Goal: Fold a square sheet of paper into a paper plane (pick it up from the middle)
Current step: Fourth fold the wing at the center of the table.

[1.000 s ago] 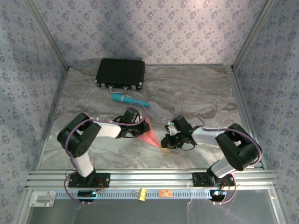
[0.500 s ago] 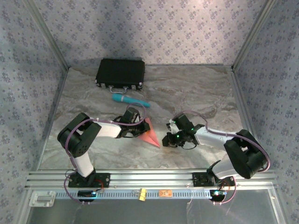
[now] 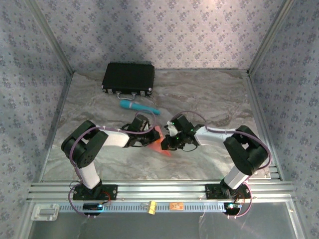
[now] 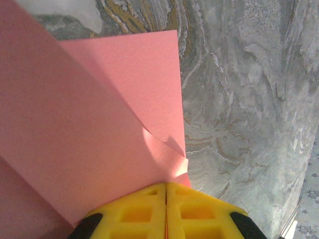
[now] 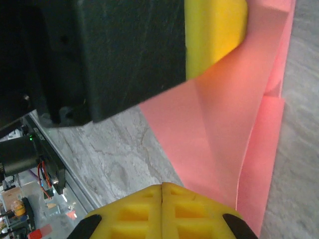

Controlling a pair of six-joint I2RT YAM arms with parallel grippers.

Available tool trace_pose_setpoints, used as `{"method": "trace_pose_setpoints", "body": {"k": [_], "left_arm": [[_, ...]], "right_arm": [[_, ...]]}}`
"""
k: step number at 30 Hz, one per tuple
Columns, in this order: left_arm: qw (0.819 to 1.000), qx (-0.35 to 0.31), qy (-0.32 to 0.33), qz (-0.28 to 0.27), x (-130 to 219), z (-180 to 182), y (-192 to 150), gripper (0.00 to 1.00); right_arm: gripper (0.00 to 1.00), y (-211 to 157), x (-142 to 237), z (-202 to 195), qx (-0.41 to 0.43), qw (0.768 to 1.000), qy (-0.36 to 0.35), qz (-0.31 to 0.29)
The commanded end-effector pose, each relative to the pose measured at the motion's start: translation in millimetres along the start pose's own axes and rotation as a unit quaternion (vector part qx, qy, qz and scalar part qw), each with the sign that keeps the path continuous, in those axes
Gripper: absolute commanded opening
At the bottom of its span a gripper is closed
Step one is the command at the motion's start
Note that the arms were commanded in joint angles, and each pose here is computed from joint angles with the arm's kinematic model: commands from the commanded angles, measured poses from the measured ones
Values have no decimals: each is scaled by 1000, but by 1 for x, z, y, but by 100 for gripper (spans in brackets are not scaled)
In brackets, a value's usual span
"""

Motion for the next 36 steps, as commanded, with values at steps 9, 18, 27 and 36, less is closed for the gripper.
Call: {"method": "trace_pose_setpoints", "body": {"k": [9, 18, 27, 36], "left_arm": [[999, 7, 44, 17, -4, 20, -11, 8], [999, 9, 46, 17, -3, 21, -10, 8], [999, 10, 50, 15, -3, 23, -10, 8], [999, 10, 49, 18, -4, 22, -11, 8]], "right_arm": [[6, -17, -18, -36, -32, 999, -22, 29], [7, -28, -5, -49, -46, 998, -27, 20], [7, -49, 7, -62, -58, 997, -40, 28], [7, -63, 11, -73, -78, 996, -48, 23]]}}
Point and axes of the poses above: each hand's point on the last joint's axis, 136 mm out from that joint toward the fingers, its own x axis back along the fingers, its own z axis along the line the jaws close on, y = z × x, the point moved 7 cm from there along x, back along the fingers, and after that the axes turned 10 degrees about -x, right-handed, at the moved point
